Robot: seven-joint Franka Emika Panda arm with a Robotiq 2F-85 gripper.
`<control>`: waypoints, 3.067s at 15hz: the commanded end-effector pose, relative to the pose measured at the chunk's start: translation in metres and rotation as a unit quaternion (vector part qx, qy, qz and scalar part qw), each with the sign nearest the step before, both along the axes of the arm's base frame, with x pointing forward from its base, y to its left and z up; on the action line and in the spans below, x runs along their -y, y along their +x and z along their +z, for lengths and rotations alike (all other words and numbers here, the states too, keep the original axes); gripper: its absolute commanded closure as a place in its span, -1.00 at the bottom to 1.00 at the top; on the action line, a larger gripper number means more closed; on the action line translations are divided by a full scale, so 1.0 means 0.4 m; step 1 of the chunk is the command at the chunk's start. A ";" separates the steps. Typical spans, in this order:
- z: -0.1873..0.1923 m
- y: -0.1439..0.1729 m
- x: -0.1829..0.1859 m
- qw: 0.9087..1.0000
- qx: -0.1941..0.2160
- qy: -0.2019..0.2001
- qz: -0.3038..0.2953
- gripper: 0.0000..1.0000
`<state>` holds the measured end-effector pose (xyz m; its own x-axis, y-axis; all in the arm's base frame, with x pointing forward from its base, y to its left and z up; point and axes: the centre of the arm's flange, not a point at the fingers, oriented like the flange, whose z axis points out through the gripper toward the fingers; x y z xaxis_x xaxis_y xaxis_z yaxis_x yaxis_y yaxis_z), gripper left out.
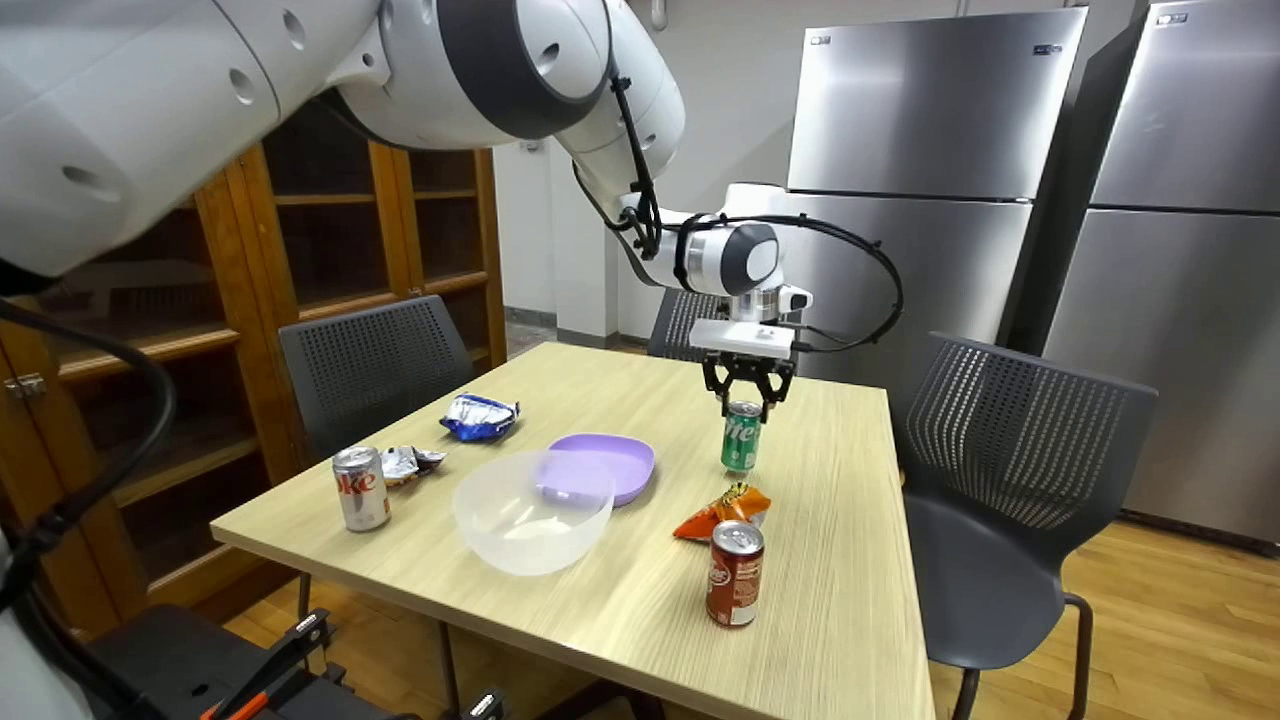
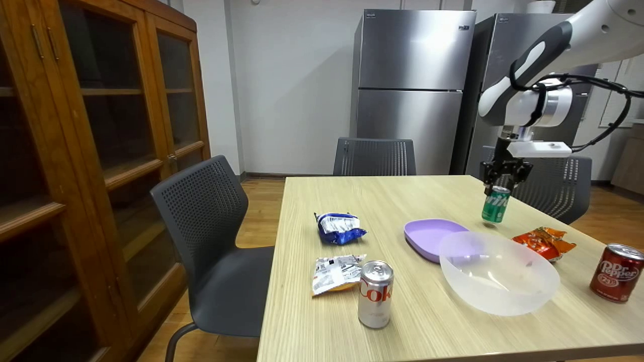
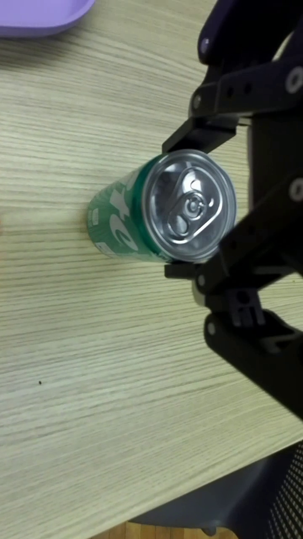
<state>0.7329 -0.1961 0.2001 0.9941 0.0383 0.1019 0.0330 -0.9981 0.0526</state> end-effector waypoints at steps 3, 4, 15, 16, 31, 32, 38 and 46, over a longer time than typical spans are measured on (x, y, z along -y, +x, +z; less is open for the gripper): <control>0.108 -0.085 -0.082 1.000 0.002 -0.004 0.014 0.23; 0.117 -0.097 -0.095 1.000 0.001 -0.003 0.018 0.23; 0.106 -0.185 -0.313 0.997 0.013 -0.003 0.080 0.23; 0.098 -0.186 -0.331 0.996 0.012 -0.002 0.087 0.23; 0.042 -0.153 -0.457 0.990 0.006 0.006 0.139 0.23; 0.038 -0.151 -0.457 0.990 0.004 0.006 0.140 0.23; 0.017 -0.144 -0.457 0.989 -0.001 0.001 0.145 0.23; 0.019 -0.137 -0.449 0.990 0.002 -0.001 0.144 -1.00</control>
